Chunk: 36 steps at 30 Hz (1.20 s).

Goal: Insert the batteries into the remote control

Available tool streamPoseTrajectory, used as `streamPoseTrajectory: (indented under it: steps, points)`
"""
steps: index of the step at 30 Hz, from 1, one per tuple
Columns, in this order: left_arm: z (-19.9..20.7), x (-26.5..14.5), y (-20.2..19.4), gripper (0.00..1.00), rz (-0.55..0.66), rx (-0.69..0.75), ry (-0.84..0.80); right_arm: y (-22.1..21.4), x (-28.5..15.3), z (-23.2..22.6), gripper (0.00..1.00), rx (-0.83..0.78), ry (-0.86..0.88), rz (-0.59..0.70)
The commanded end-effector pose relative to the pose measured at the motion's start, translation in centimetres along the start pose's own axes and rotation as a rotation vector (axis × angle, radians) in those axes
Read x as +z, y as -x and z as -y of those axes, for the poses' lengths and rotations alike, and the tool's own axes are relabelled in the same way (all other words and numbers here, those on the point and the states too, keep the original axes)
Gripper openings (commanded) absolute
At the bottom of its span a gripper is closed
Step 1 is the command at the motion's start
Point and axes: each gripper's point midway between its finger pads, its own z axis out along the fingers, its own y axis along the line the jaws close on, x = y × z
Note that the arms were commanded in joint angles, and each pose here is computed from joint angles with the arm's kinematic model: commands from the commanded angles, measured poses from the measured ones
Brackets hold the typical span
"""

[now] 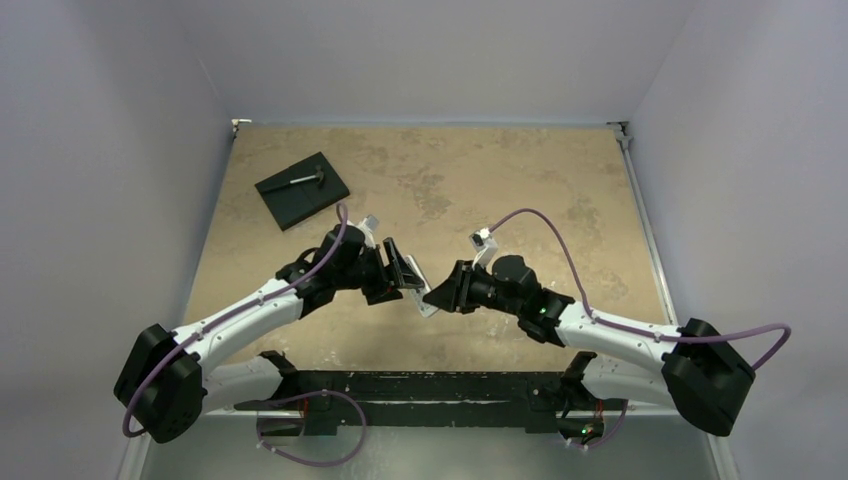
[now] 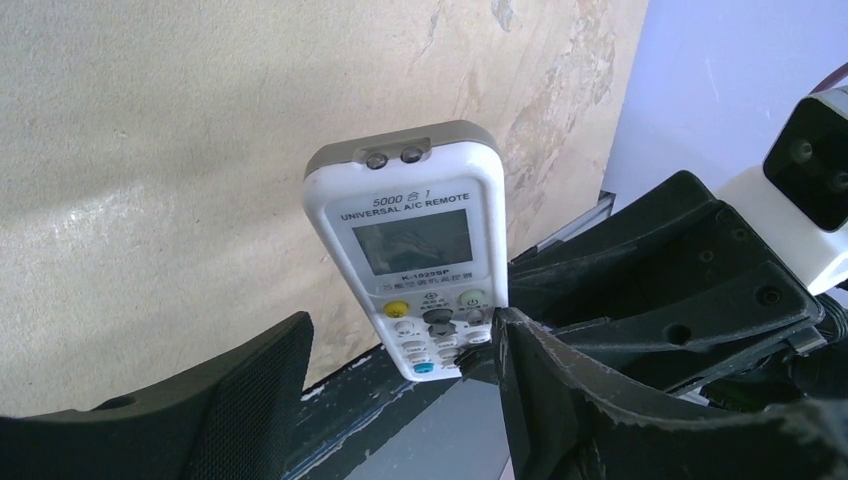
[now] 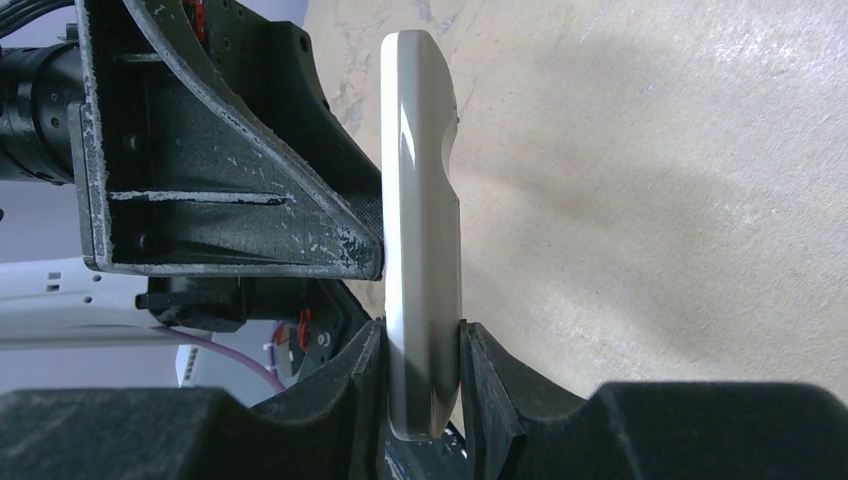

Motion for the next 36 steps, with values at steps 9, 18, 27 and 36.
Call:
streamPoseTrajectory:
  steps: [9, 18, 27, 36]
  points:
    - [1.3, 0.2, 1.0, 0.71, 0.049, -0.033, -0.039, 2.5, 0.3, -3.1, 0.0, -0.064, 0.055, 0.071]
    - [1.5, -0.2, 1.1, 0.72, 0.062, -0.03, -0.05, 2.4, 0.6, -3.3, 0.0, -0.066, 0.053, 0.065]
    - [1.8, 0.0, 1.1, 0.65, 0.055, -0.024, -0.058, 2.4, 0.7, -3.5, 0.0, -0.076, 0.045, 0.067]
    - [1.7, 0.2, 1.0, 0.51, 0.051, -0.026, -0.057, 2.1, 0.9, -3.7, 0.0, -0.083, 0.042, 0.062]
